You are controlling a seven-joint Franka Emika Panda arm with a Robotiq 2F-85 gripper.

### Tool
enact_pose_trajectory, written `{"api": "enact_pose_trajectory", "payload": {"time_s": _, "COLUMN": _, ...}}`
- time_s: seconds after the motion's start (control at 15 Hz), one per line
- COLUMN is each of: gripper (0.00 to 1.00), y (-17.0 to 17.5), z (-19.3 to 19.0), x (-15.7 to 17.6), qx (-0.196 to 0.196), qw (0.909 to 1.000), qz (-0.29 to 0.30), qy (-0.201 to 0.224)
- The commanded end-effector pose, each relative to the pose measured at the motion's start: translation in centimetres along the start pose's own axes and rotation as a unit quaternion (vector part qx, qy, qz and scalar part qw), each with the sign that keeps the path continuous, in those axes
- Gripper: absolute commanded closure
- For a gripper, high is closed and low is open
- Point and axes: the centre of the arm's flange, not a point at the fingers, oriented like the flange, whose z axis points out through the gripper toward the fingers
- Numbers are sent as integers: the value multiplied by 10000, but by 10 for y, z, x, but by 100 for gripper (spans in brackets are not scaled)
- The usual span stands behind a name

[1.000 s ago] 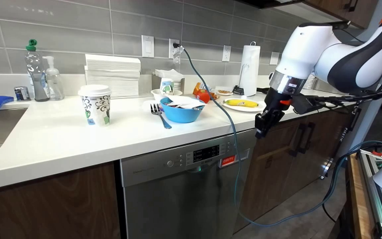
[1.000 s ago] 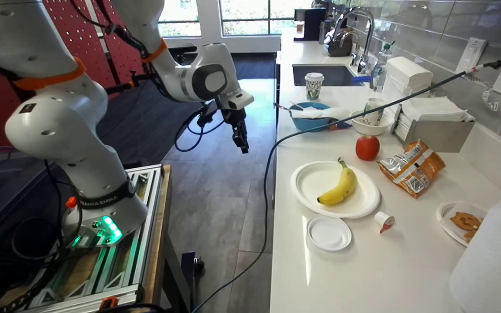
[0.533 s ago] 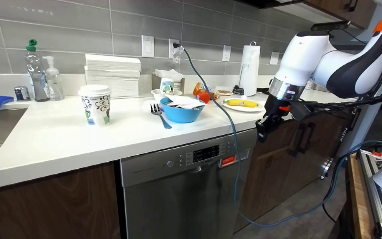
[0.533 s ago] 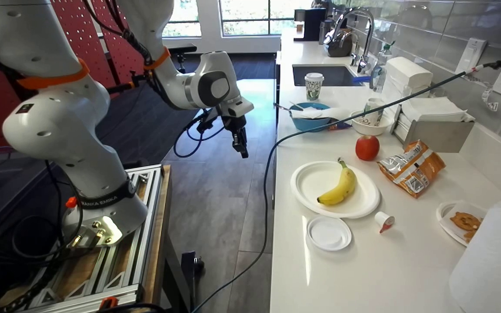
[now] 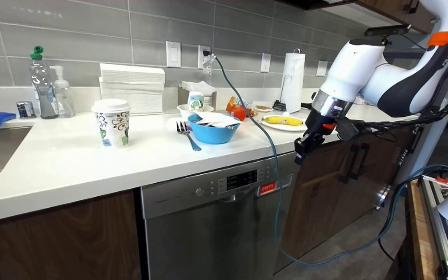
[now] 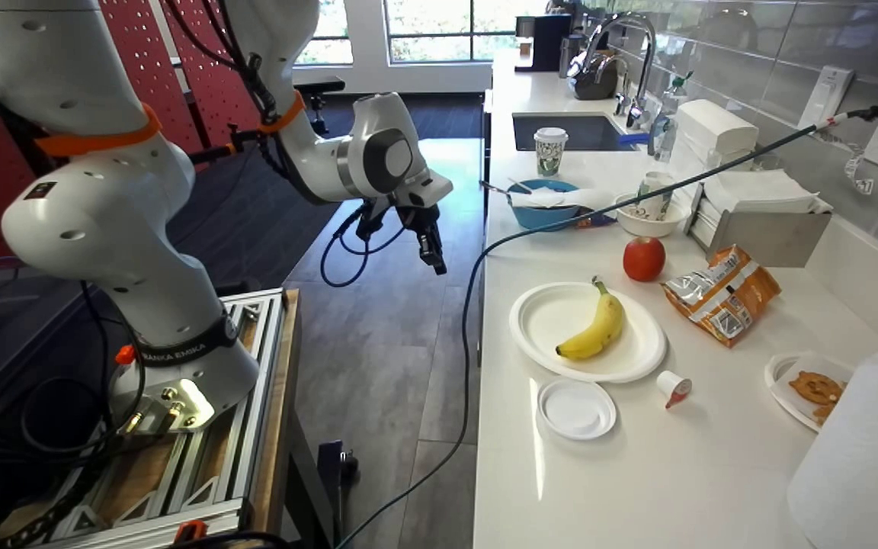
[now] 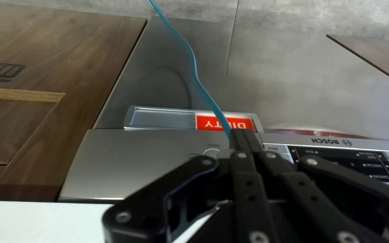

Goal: Press a button on the dishwasher.

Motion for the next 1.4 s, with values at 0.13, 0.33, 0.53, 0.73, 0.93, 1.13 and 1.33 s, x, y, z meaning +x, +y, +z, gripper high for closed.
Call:
{"api": "enact_pose_trajectory", "payload": {"time_s": 0.13, "gripper": 100, "y": 13, "z": 59, "x": -3, "qx": 279, "qw": 9996, "qz": 47, "qy": 72}}
{"api": "enact_pose_trajectory", "payload": {"time_s": 0.33, "gripper": 100, "y": 14, "z": 76, "x": -1, "qx": 356, "qw": 9992, "qz": 147, "qy": 58}}
{"api": "enact_pose_trajectory", "payload": {"time_s": 0.53, "gripper": 100, "y": 13, "z": 91, "x": 4, "qx": 391, "qw": 9989, "qz": 256, "qy": 35}}
{"api": "enact_pose_trajectory", "payload": {"time_s": 0.73, "gripper": 100, "y": 10, "z": 106, "x": 6, "qx": 456, "qw": 9984, "qz": 334, "qy": 3}}
{"api": "enact_pose_trajectory", "payload": {"time_s": 0.93, "gripper": 100, "y": 10, "z": 120, "x": 9, "qx": 467, "qw": 9979, "qz": 415, "qy": 146}}
{"api": "enact_pose_trajectory", "payload": {"time_s": 1.13, "gripper": 100, "y": 10, "z": 124, "x": 17, "qx": 389, "qw": 9974, "qz": 496, "qy": 343}}
{"api": "enact_pose_trajectory", "payload": {"time_s": 1.33, "gripper": 100, "y": 9, "z": 124, "x": 15, "qx": 299, "qw": 9976, "qz": 500, "qy": 364}}
